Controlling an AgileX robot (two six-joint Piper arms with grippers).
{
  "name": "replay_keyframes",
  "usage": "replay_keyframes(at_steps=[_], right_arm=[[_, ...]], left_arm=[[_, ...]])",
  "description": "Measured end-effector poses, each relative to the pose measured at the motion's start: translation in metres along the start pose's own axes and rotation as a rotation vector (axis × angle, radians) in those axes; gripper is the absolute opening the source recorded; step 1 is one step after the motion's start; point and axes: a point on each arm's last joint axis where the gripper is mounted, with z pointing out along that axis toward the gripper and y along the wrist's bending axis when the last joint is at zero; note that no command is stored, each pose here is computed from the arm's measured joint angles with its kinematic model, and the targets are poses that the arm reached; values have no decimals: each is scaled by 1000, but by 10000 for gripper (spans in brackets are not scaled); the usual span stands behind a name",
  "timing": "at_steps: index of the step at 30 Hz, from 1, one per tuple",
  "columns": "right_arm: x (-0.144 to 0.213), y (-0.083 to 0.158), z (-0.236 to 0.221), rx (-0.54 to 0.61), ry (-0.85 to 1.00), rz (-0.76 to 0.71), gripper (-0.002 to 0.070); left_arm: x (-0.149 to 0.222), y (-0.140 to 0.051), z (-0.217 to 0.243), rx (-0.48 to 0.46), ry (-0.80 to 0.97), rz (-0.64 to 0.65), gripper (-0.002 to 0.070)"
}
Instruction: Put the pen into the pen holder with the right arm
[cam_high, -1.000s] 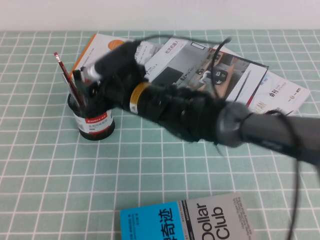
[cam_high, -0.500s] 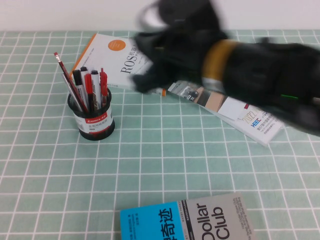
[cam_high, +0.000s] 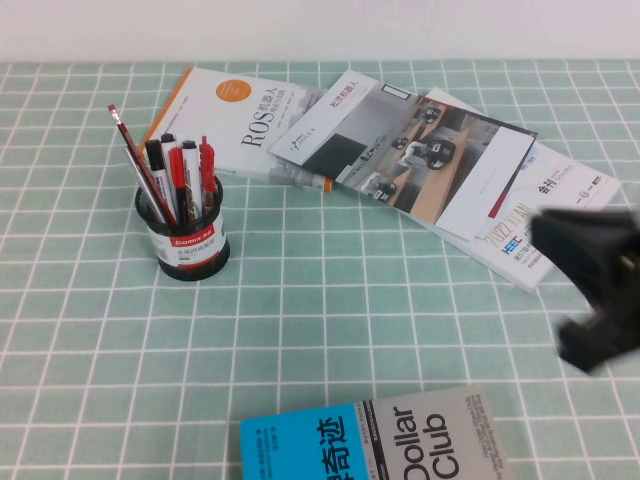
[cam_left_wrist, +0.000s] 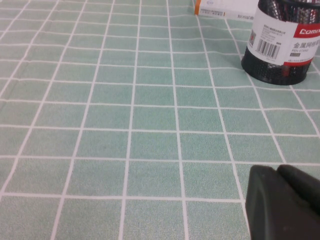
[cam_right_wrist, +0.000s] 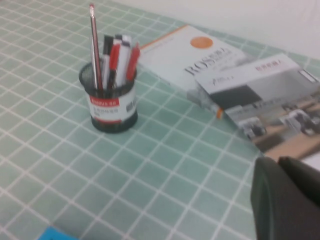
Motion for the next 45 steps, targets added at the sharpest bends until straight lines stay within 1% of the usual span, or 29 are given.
replay_keyframes(at_steps=[6, 9, 12, 15, 20, 24, 27, 32, 37, 45], right_arm=[[29, -5, -18, 6, 17, 5, -19], [50, -7, -17, 14, 73, 3, -19], [68, -11, -18, 45, 118, 32, -19], [80, -25, -25, 121, 88, 80, -19], [108, -49, -52, 311, -73, 149, -19], [136, -54, -75, 457, -181, 169, -19], [151, -53, -84, 511, -240, 170, -19], [164, -48, -93, 534, -324, 158, -19], [167, -49, -94, 556, -302, 169, -19], [166, -49, -94, 545, -317, 163, -19]], left_arm=[[0, 0, 0, 0, 0, 0, -6], [0, 0, 0, 0, 0, 0, -6], [0, 0, 0, 0, 0, 0, -6], [0, 0, 0, 0, 0, 0, -6], [0, 0, 0, 0, 0, 0, -6], [0, 0, 0, 0, 0, 0, -6], [0, 0, 0, 0, 0, 0, -6], [0, 0, 0, 0, 0, 0, -6], [0, 0, 0, 0, 0, 0, -6], [0, 0, 0, 0, 0, 0, -6]])
